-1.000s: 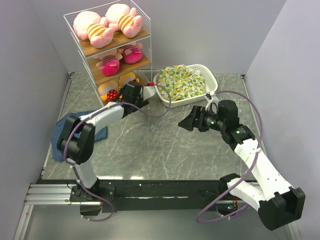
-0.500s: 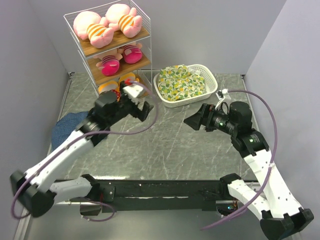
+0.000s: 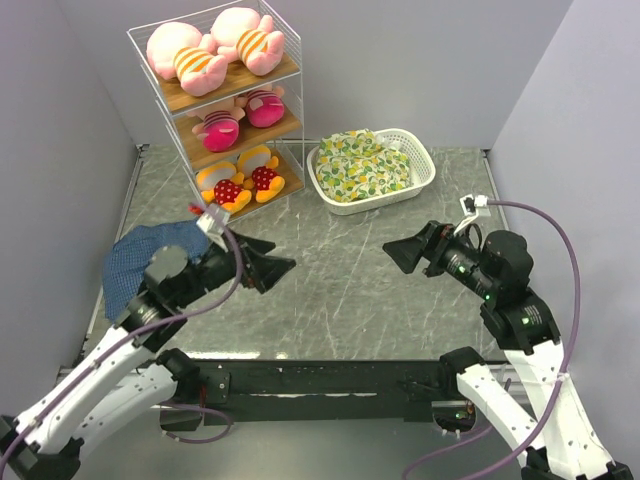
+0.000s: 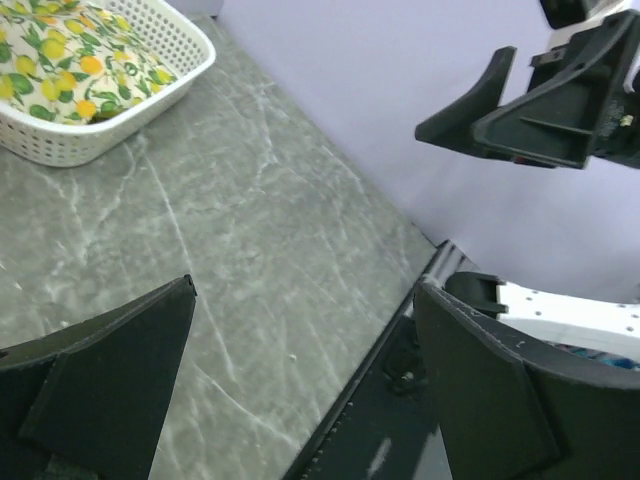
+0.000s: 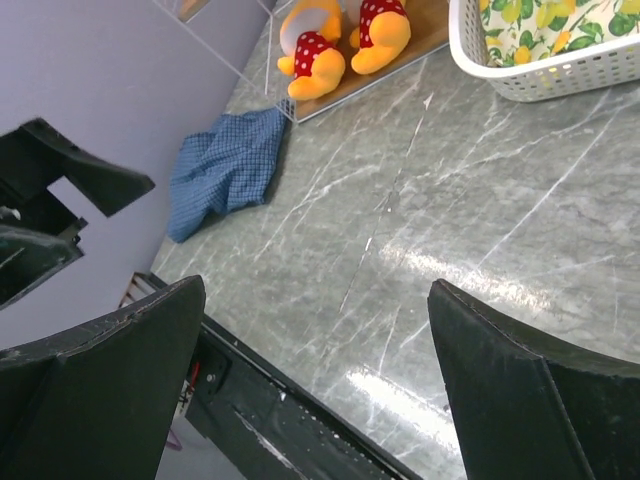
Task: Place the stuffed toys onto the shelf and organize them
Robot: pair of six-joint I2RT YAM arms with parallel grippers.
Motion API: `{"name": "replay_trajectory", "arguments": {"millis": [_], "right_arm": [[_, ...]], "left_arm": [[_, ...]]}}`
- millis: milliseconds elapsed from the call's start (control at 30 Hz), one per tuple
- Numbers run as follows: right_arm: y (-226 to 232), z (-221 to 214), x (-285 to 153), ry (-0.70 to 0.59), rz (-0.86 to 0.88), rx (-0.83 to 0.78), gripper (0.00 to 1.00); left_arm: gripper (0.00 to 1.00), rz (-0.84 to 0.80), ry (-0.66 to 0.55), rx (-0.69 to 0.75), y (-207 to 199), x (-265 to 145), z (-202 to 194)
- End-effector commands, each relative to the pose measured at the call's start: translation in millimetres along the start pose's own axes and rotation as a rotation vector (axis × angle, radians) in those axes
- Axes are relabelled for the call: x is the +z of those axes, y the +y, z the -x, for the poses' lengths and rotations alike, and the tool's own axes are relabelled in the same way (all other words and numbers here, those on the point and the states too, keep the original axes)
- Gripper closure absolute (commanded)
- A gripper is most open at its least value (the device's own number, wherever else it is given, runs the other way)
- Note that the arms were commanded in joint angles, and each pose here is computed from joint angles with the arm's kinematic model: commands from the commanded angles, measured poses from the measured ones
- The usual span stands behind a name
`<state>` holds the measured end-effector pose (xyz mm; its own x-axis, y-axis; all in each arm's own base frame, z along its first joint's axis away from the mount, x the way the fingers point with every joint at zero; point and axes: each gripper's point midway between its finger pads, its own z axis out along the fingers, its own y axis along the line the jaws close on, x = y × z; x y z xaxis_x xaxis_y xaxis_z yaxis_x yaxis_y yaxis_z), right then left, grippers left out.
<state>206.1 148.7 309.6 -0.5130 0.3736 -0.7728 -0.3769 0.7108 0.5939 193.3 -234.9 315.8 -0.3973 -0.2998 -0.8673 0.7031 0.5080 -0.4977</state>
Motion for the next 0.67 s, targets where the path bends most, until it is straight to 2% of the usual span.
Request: {"name": "replay_trajectory", "arguments": {"millis": [0,167,633], "right_arm": [[2,6,-3,-0.047,0.011,-0.012,0.0],[4,9,-4,-0.05,0.015,-0.015,0.0],[16,19,-13,-0.103,0.053,-0.031,0.0]], "left_arm": [[0.04,-0.087,-0.142,-0.087,-25,-24,21],[0.03,-0.055,-0.199,-0.093,-19,-36,24],[0.04,-0.061,-0.187,-0.079,-23,-43,24]]}}
